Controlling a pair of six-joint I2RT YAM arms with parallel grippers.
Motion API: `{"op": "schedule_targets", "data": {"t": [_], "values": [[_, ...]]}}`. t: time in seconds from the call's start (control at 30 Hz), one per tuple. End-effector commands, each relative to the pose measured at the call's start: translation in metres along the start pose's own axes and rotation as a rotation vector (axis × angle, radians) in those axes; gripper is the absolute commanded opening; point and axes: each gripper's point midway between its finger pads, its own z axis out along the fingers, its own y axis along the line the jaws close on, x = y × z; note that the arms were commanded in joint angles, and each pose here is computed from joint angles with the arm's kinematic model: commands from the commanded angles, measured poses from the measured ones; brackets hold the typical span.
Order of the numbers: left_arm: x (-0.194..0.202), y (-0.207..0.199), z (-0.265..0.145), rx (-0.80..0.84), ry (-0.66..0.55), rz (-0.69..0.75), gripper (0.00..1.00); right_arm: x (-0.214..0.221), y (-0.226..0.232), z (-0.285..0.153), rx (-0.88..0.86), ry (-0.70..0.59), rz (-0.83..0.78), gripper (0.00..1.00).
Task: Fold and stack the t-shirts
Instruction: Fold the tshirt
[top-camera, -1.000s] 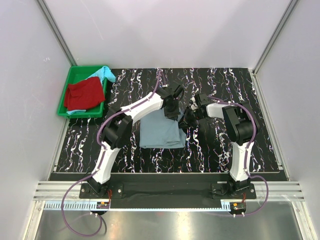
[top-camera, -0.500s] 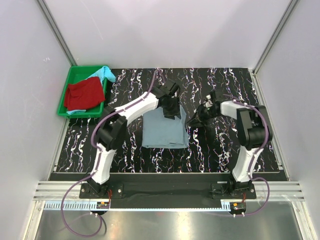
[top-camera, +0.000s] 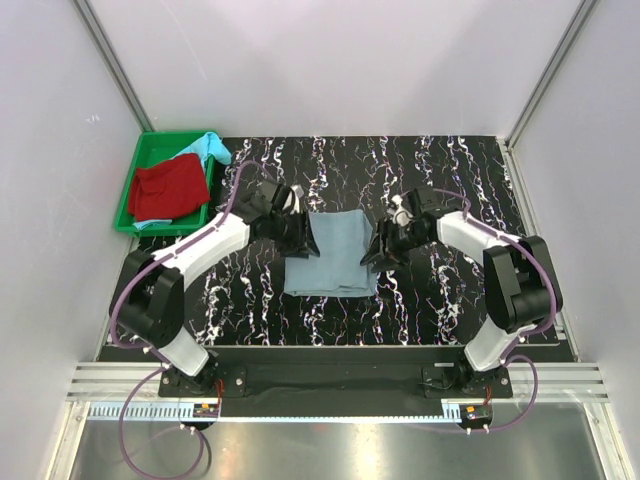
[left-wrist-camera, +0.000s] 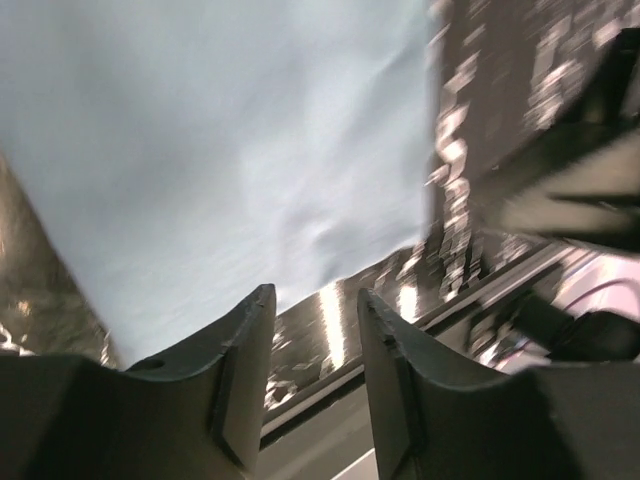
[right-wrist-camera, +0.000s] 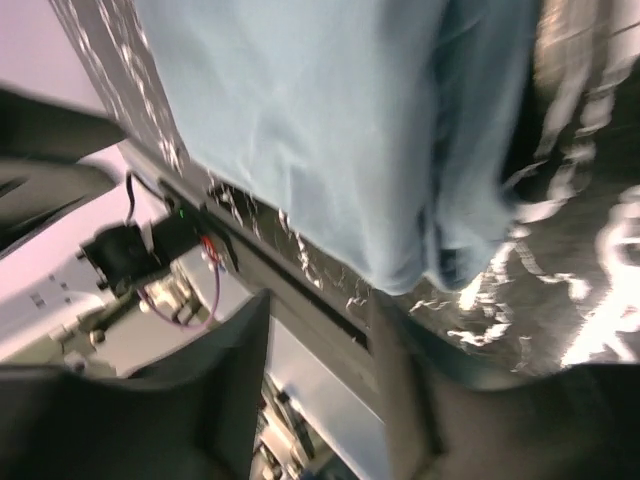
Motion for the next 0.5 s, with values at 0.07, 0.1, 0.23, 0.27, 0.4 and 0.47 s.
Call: {"op": "schedule_targets", "data": {"t": [0.07,0.1,0.23,0.27,0.4,0.47], "values": [[0.019,0.007,0.002,0.072,0.02,0.042,0.39,0.024,0.028,0.018,-0.087,0.069,-0.041,0.4],[0.022,0.014,0.006,0.064,0.024,0.028,0.38,0.022,0.032,0.022,-0.093,0.076,-0.044,0.33],[0.022,0.031,0.01,0.035,0.016,0.002,0.37,0.018,0.029,0.035,-0.086,0.1,-0.006,0.29],[0.023,0.032,0.012,0.031,0.022,0.002,0.37,0.018,0.027,0.038,-0.078,0.104,-0.002,0.29],[0.032,0.05,0.019,-0.005,0.046,-0.005,0.37,0.028,0.008,0.046,-0.047,0.137,0.034,0.27],[0.036,0.061,0.022,-0.033,0.054,-0.016,0.37,0.034,-0.01,0.051,-0.012,0.146,0.056,0.27]]}}
